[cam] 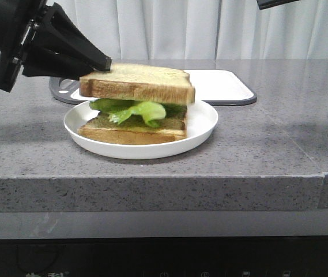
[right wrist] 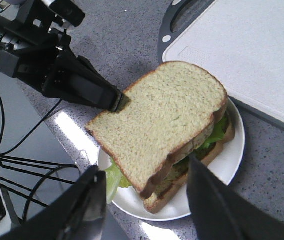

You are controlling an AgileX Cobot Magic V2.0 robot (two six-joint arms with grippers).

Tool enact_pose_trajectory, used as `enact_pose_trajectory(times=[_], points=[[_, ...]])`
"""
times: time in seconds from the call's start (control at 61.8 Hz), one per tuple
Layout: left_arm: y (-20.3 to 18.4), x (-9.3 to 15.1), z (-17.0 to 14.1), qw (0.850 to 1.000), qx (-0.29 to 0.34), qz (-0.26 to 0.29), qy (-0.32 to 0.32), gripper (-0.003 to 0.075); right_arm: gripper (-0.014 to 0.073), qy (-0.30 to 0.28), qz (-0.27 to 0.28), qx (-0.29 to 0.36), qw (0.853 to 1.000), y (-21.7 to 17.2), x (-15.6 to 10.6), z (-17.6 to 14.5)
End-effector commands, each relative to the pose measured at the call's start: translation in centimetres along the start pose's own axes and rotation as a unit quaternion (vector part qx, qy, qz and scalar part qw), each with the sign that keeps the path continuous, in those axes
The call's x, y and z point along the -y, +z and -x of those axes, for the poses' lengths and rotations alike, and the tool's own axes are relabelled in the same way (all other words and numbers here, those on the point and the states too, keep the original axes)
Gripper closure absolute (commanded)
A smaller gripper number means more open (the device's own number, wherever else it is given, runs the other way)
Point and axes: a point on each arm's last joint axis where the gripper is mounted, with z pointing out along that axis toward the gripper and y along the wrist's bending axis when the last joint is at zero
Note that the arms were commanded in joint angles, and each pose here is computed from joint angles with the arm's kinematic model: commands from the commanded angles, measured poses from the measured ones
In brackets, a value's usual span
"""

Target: Left arm grabs bread, right arm adds lettuce

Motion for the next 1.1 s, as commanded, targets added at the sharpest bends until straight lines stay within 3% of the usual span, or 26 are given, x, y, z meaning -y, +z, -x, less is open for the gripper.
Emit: enact_pose_trajectory(times=[0.0,0.081,0.211,0.389,0.518,0.583,0.696,0.81,1.085], points=[[-0.9,2.0,0.6,0.999,0.017,-0.03,0.02,0.0374,0.02,-0.002,0.005,0.031,1.0,-1.1,-1.1,1.1],[-1.4,2.0,0.5,0.999,0.01,-0.023,0.03,0.0329,0.02,0.002,-0.01,0.014,1.0,-1.3,-1.0,0.8],[-3.1,2.8,0.1,0.998,0.01,0.005,0.059,0.0331,0.02,0.017,-0.061,-0.027,0.998,-2.2,-1.0,0.0],[-6.8,4.4,-1.2,0.988,0.017,0.113,0.1,0.0331,0.02,0.046,-0.172,-0.072,0.981,-4.6,-1.1,-1.2],[-10.2,5.4,-2.8,0.962,0.026,0.245,0.12,0.0331,0.02,0.06,-0.259,-0.071,0.961,-7.3,-1.9,-1.9],[-12.1,5.8,-3.7,0.938,0.039,0.324,0.117,0.0331,0.02,0.061,-0.291,-0.06,0.953,-8.7,-2.7,-2.1],[-15.0,7.0,-4.9,0.902,0.091,0.405,0.117,0.0331,0.02,0.057,-0.325,-0.033,0.944,-10.9,-4.2,-2.6],[-16.9,8.5,-6.3,0.883,0.134,0.433,0.127,0.0331,0.02,0.057,-0.34,-0.008,0.939,-12.5,-5.5,-3.2],[-18.4,9.9,-11.0,0.863,0.241,0.414,0.159,0.0331,0.02,0.029,-0.342,0.057,0.938,-14.6,-7.9,-6.2]])
